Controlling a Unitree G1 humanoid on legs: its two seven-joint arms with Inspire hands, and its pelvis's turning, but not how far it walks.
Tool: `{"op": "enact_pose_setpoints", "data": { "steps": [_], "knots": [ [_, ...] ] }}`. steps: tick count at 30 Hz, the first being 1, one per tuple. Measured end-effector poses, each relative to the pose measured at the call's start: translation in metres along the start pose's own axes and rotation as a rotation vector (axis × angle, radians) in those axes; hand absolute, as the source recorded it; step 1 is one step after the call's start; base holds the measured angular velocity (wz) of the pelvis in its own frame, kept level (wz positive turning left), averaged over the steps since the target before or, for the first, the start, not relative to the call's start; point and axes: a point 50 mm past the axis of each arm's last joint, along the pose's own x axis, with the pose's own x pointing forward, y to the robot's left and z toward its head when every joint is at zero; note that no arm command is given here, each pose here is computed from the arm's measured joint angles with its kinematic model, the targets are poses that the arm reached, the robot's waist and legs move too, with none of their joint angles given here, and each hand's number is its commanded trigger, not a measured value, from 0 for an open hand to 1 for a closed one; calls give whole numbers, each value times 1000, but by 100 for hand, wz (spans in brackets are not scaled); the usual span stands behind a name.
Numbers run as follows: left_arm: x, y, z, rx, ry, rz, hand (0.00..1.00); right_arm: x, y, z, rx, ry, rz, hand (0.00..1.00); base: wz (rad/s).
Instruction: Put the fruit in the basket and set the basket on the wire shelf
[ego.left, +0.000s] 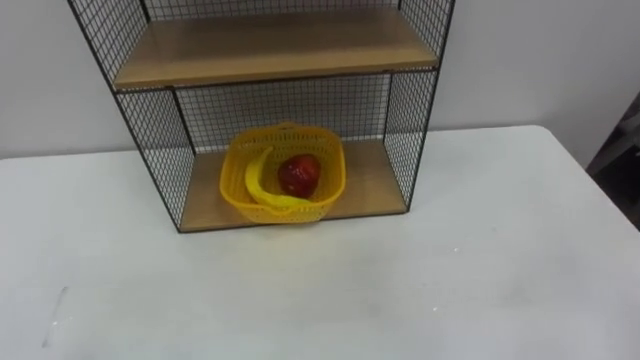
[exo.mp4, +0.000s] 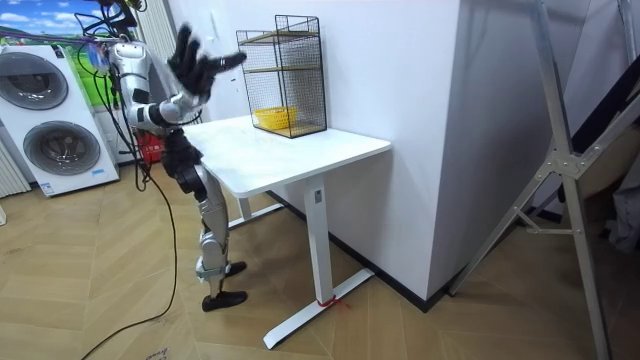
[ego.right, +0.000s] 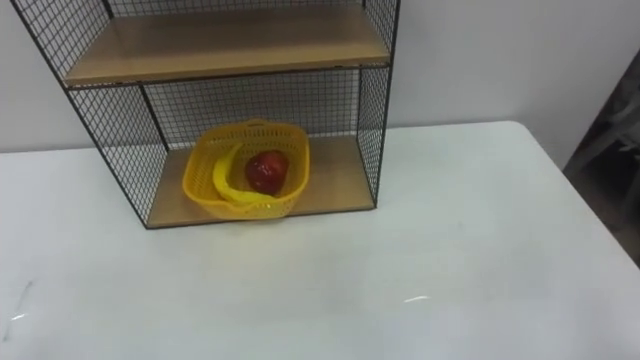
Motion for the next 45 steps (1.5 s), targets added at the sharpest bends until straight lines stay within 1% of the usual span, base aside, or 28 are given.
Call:
{"op": "enact_pose_setpoints", "data": {
  "steps": [1,5,6,7,9,10,12,13,15,16,18,19,21,22,23,24,25,27,28,30,31,33,34,35,38,39,42,45],
  "knots": [
    [3,6,-5,20,22,32,0,2,-5,-6,-12,32,-30,0,0],
    [18,56,-41,142,204,280,0,14,-46,-41,-114,220,-257,0,3],
    [19,73,-49,185,244,351,0,13,-59,-50,-146,264,-319,0,0],
    [18,81,-53,197,263,385,0,13,-65,-54,-164,285,-345,0,0],
    [15,108,-64,245,327,495,0,8,-99,-73,-229,389,-468,0,9],
    [14,114,-67,257,344,518,0,6,-107,-77,-236,418,-496,0,15],
    [8,140,-73,290,400,611,0,-4,-133,-91,-260,515,-598,0,8],
    [6,146,-75,297,412,630,0,-7,-137,-93,-265,531,-614,0,0],
    [-4,166,-83,340,473,679,0,-22,-160,-103,-273,607,-662,0,5],
    [-7,172,-85,336,493,696,0,-27,-166,-106,-273,630,-681,0,5],
    [-25,194,-94,283,573,767,0,-54,-190,-121,-308,737,-750,0,0],
    [-32,201,-97,276,592,784,0,-61,-195,-124,-318,760,-763,0,-4],
    [-65,227,-106,335,680,815,0,-100,-213,-139,-415,877,-763,0,-5],
    [-74,233,-108,360,710,816,0,-110,-217,-142,-441,910,-756,0,-14],
    [-91,243,-112,415,771,808,0,-129,-222,-148,-508,975,-720,0,-17],
    [-106,250,-115,471,827,782,0,-146,-225,-152,-590,1033,-661,0,-16],
    [-113,254,-117,506,858,761,0,-153,-226,-154,-635,1060,-621,0,-14],
    [-135,258,-124,731,991,560,0,-175,-216,-166,-846,1159,-380,0,-14],
    [-139,257,-126,790,1022,495,0,-179,-214,-168,-901,1175,-310,0,0],
    [-149,245,-139,1067,1114,130,0,-187,-202,-176,-1077,1192,-37,0,2],
    [-151,241,-143,1134,1129,31,0,-189,-198,-178,-1120,1193,37,0,0],
    [-164,219,-161,1366,1150,-351,0,-198,-179,-187,-1260,1178,323,0,8],
    [-168,213,-165,1413,1145,-441,0,-200,-173,-189,-1287,1168,391,0,6],
    [-175,202,-174,1477,1139,-590,0,-203,-162,-193,-1332,1146,511,0,0],
    [-190,179,-188,1525,1127,-817,0,-212,-143,-200,-1376,1126,707,0,0],
    [-194,178,-189,1536,1137,-857,0,-217,-140,-201,-1375,1132,748,0,0],
    [-198,180,-190,1570,1162,-904,0,-225,-134,-204,-1387,1152,842,0,0],
    [-199,183,-189,1617,1166,-939,0,-235,-140,-203,-1453,1174,956,0,0]
  ]
}}
